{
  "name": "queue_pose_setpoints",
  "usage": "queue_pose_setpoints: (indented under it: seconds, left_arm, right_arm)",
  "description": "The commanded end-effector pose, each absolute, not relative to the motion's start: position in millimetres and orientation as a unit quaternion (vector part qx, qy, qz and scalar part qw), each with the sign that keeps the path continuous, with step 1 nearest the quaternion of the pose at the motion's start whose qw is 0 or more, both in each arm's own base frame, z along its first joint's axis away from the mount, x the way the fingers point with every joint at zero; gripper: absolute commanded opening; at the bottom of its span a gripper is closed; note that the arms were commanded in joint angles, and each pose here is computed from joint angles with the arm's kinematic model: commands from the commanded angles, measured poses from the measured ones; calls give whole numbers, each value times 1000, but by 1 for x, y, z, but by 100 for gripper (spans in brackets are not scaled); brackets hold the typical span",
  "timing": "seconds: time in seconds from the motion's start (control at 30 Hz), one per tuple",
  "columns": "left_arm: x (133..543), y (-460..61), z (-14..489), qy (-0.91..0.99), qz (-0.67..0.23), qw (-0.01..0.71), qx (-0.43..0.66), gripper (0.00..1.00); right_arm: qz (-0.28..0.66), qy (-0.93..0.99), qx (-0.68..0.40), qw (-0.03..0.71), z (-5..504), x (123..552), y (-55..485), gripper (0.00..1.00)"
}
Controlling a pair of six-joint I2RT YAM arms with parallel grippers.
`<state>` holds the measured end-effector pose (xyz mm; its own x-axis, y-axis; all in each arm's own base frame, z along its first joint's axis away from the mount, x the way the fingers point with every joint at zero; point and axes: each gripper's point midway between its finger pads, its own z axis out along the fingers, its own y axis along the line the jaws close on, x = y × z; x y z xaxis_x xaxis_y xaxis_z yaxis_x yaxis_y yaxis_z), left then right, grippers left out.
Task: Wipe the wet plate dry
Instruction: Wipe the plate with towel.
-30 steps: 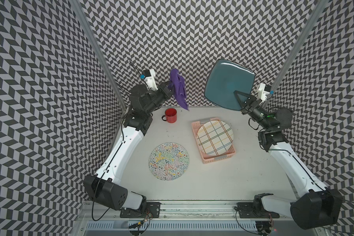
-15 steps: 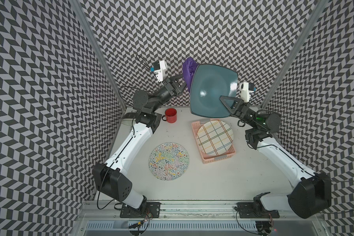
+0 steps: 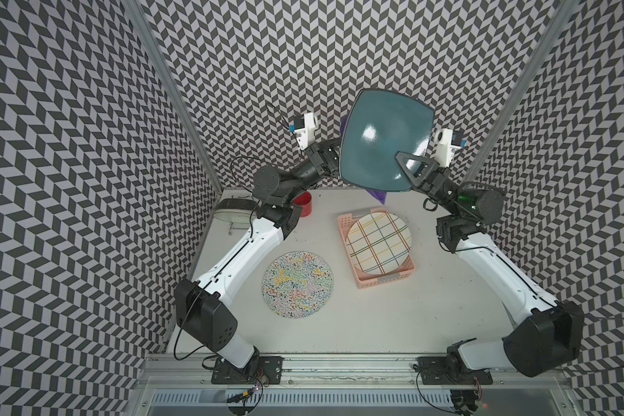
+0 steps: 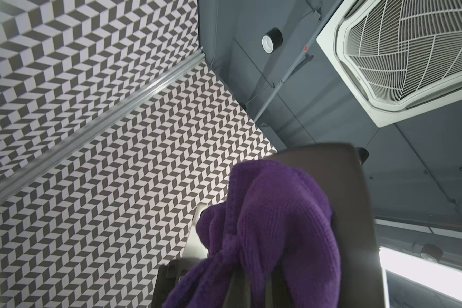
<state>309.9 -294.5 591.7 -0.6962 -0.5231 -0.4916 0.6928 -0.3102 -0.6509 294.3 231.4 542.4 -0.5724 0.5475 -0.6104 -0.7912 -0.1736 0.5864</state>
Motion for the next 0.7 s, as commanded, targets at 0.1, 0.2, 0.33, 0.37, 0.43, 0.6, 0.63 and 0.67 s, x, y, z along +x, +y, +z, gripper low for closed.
queue_pose_setpoints:
  seconds: [0.1, 0.2, 0.33, 0.37, 0.43, 0.6, 0.63, 0.67]
  left_arm:
    - [255, -308, 623, 385, -833, 365, 156, 0]
    - [243, -324, 615, 388, -838, 346, 167, 0]
    - [233, -320, 612, 405, -816, 373, 176, 0]
    - [232, -319, 610, 419, -803, 386, 176, 0]
    - [233, -316, 604, 456, -765, 417, 179, 0]
    - [247, -303, 576, 542, -665, 486, 166, 0]
    - [252, -301, 570, 557, -644, 499, 162, 0]
    - [259, -300, 560, 575, -621, 508, 158, 0]
  right_arm:
    - [752, 415, -168, 484, 581, 257, 247, 0]
    - [749, 398, -155, 506, 606, 272, 234, 0]
    - [743, 394, -112, 530, 615, 307, 203, 0]
    - [739, 396, -99, 536, 613, 315, 195, 0]
    - [730, 404, -76, 546, 606, 327, 181, 0]
    - [699, 437, -21, 566, 578, 344, 158, 0]
    - [686, 453, -16, 569, 571, 348, 160, 0]
    - [673, 472, -13, 569, 564, 352, 164, 0]
